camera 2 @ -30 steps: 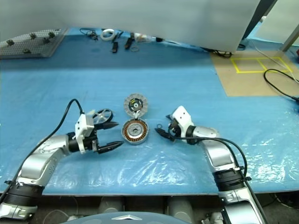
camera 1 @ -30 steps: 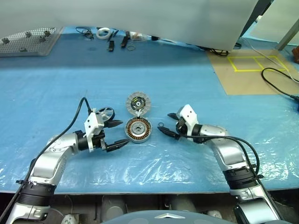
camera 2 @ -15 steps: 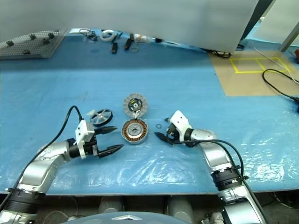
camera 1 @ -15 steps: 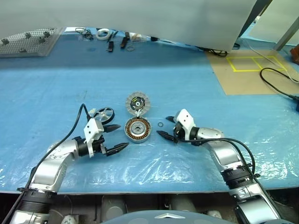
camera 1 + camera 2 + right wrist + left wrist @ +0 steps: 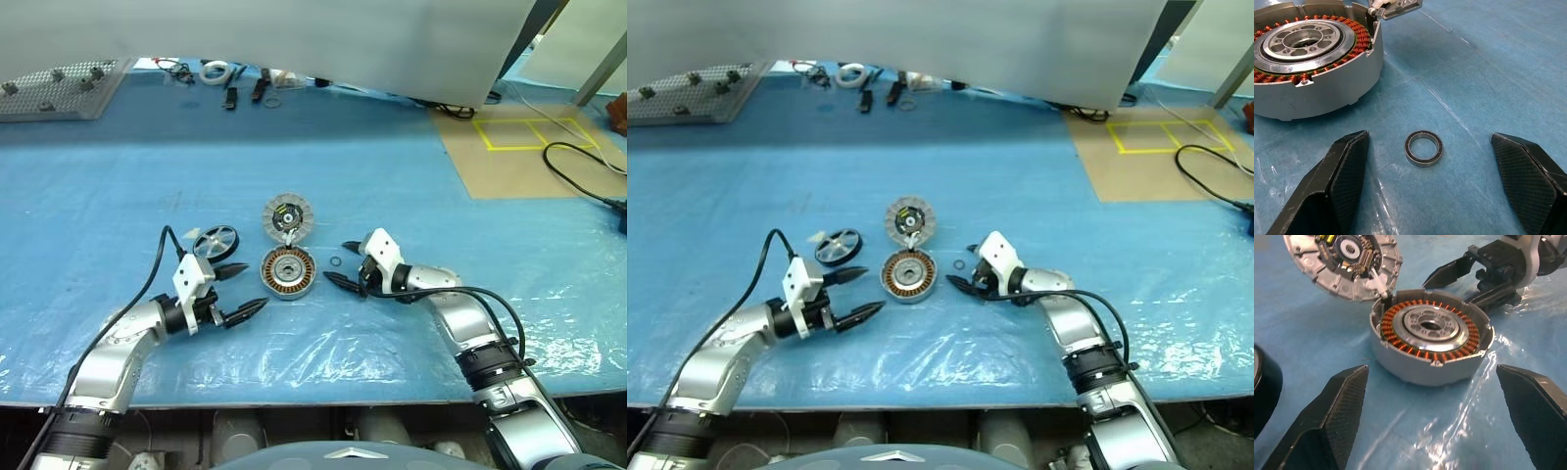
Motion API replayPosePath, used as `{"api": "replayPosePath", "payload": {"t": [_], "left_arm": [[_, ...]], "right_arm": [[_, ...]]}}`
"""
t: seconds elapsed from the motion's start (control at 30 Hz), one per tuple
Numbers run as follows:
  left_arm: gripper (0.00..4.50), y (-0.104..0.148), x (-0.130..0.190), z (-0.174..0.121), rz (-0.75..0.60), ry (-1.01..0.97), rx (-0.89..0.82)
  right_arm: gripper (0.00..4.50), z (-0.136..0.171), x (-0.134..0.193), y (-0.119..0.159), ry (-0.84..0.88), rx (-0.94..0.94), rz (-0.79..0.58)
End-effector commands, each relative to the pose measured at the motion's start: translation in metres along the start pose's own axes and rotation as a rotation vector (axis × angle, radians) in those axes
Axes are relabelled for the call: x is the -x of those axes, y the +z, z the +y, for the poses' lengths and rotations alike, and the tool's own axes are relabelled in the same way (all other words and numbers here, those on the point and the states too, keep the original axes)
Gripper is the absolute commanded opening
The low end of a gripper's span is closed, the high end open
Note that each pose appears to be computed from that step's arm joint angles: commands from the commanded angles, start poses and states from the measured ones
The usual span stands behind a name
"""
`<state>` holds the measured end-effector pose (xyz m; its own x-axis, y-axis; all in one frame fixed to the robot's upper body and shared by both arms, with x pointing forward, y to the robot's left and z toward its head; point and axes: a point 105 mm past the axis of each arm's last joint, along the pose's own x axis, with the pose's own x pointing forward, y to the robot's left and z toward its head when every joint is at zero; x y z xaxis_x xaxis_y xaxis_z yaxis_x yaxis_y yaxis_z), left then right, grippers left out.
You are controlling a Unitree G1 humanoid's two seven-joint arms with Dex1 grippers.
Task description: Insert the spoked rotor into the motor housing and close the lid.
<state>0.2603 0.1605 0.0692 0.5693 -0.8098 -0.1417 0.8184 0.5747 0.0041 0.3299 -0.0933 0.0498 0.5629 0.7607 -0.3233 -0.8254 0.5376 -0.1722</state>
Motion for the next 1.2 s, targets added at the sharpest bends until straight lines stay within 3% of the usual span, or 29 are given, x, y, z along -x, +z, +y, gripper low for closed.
{"api": "replayPosePath", "payload": {"t": [0.03, 0.37, 0.47, 0.77, 0.8, 1.2], "left_arm": [[4.43, 0.015, 0.013, -0.004, -0.025, 0.005, -0.048], [4.43, 0.013, 0.019, -0.023, -0.013, -0.015, -0.046], [4.43, 0.01, 0.015, -0.025, -0.016, -0.01, -0.037], [4.43, 0.01, 0.009, -0.026, -0.025, -0.021, -0.036], [4.43, 0.01, 0.008, -0.026, -0.025, -0.023, -0.036], [4.43, 0.01, 0.004, -0.027, -0.041, -0.029, -0.034]], "right_arm": [[4.22, 0.003, -0.002, -0.02, 0.009, -0.019, 0.065], [4.22, 0.008, -0.004, -0.037, 0.04, -0.006, 0.097], [3.62, 0.009, -0.005, -0.04, 0.045, -0.011, 0.097], [0.75, 0.004, -0.006, -0.073, 0.033, -0.029, 0.155], [0.63, 0.003, -0.005, -0.078, 0.029, -0.032, 0.162], [0.63, 0.001, 0.01, -0.11, 0.007, -0.043, 0.206]]}}
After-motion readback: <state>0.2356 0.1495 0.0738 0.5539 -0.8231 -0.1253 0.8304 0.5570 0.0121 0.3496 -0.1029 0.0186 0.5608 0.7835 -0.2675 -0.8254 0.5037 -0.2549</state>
